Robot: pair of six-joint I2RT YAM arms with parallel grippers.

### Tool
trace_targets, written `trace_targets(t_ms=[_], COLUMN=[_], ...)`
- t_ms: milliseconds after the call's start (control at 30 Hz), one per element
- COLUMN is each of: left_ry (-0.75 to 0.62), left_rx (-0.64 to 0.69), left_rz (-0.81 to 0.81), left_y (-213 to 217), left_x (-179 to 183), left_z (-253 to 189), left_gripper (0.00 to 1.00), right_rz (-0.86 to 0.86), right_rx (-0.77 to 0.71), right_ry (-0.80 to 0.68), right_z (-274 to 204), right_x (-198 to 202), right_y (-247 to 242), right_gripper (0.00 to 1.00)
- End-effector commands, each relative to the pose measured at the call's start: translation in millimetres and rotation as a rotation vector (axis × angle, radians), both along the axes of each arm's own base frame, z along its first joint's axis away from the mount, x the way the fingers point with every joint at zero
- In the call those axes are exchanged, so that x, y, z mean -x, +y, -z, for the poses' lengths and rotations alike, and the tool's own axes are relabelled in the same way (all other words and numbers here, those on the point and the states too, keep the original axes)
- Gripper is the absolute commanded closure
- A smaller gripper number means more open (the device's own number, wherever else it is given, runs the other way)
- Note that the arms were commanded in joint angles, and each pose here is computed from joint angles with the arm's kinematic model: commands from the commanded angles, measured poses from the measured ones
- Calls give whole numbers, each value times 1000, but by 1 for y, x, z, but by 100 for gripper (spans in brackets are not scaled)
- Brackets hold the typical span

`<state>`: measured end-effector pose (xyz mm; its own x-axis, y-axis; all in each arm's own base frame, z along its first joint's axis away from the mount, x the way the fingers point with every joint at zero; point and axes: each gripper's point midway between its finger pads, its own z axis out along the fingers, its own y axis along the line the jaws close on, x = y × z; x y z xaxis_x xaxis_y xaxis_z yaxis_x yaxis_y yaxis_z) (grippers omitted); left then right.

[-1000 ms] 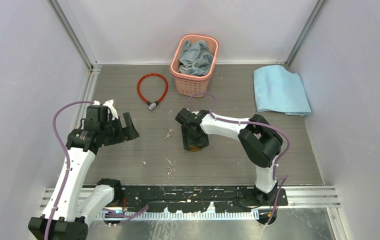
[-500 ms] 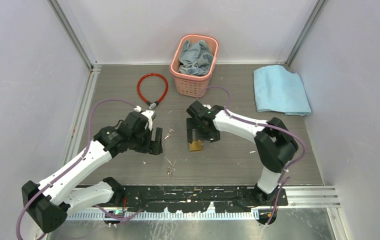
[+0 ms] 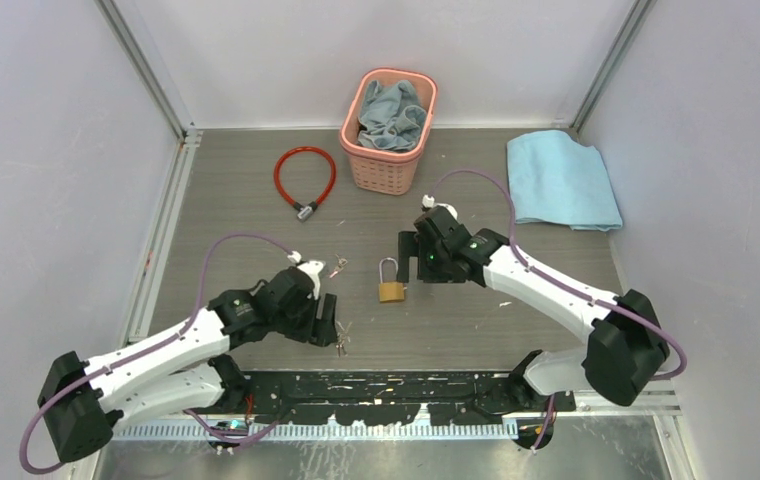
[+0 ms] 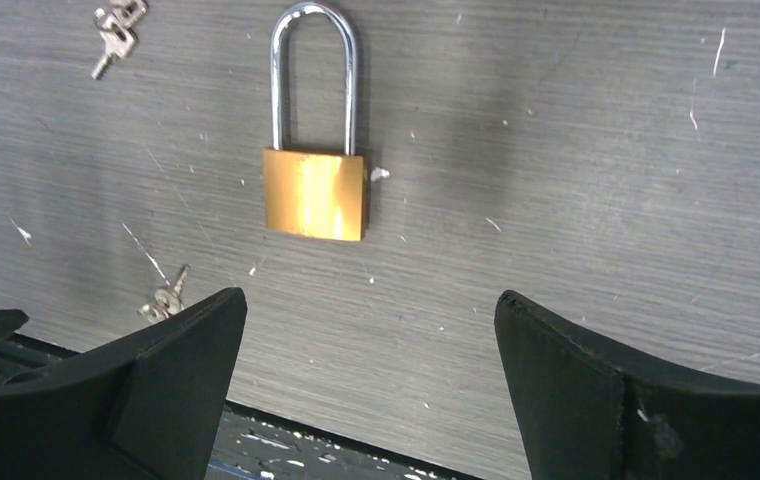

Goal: Unlock with the key

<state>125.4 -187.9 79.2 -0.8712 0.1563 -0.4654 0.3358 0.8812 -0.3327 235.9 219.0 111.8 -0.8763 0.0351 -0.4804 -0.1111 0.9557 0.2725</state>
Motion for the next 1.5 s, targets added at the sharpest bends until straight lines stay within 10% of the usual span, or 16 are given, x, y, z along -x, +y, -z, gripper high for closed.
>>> trace_targets(t_ms=[0,367,1467], left_ry=[-104,-221,-257], left_rx=[51,-172,-188], left_rz=[6,70,5], left_y=[-25,-42,-52], left_x=[-7,-5,-19], left_z=[-9,13,56], left_gripper=[29,32,56], right_rz=[-32,-44,-16], right_rx=[-58,-64,-53], right_ry=[-66,-85,-115], right_z=[-12,-15,-17], right_x=[2,8,4], right_y=[2,-3,-9], right_gripper=[0,0,0])
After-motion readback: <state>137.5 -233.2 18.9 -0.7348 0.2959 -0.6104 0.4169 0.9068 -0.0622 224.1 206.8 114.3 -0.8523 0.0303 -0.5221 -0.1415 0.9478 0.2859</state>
